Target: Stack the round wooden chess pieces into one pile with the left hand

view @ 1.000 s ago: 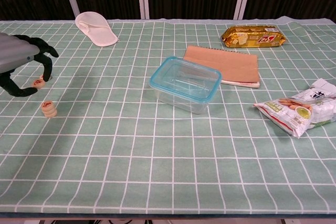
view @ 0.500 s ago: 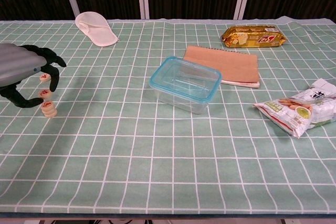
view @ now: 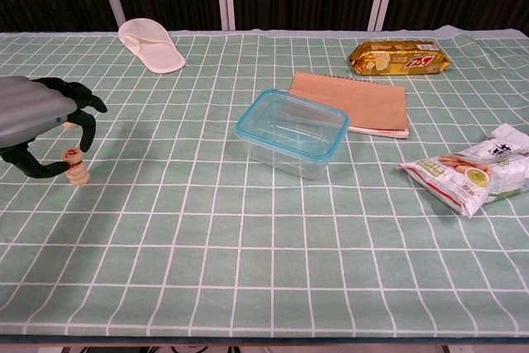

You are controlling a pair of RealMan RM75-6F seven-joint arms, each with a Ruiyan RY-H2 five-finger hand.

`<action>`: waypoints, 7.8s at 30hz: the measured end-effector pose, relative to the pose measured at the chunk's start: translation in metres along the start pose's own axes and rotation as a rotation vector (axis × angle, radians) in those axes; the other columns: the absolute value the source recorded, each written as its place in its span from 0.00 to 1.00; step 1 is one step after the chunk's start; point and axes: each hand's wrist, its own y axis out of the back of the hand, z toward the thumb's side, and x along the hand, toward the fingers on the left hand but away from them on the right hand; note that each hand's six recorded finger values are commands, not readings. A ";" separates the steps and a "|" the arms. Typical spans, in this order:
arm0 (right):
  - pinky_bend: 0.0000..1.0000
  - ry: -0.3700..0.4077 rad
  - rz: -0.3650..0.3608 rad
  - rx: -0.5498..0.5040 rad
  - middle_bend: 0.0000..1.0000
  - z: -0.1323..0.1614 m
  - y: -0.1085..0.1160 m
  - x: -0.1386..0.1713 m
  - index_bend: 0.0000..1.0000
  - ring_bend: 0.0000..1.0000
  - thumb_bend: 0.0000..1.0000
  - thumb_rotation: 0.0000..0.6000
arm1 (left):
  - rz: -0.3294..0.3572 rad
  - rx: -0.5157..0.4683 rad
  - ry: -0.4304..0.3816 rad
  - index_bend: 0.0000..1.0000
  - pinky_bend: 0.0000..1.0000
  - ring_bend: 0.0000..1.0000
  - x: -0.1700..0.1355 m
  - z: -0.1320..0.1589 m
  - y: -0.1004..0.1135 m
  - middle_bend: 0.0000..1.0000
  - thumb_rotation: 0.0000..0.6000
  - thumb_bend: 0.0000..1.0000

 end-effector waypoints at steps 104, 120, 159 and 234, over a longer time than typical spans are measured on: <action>0.00 -0.015 0.003 0.004 0.00 -0.002 -0.001 0.002 0.11 0.06 0.20 1.00 | -0.064 -0.097 0.279 0.37 0.09 0.00 0.083 -0.089 -0.013 0.12 1.00 0.34; 0.00 -0.012 0.002 0.010 0.00 -0.001 -0.002 0.002 0.11 0.06 0.20 1.00 | -0.074 -0.086 0.268 0.41 0.09 0.00 0.089 -0.080 -0.022 0.12 1.00 0.34; 0.00 -0.025 0.005 0.007 0.00 -0.002 -0.002 0.001 0.11 0.06 0.20 1.00 | -0.079 -0.032 0.264 0.44 0.10 0.00 0.089 -0.074 -0.028 0.13 1.00 0.35; 0.00 -0.040 -0.001 0.002 0.00 -0.004 0.000 0.000 0.11 0.06 0.20 1.00 | -0.030 0.024 -0.013 0.48 0.10 0.00 -0.008 -0.005 0.016 0.16 1.00 0.36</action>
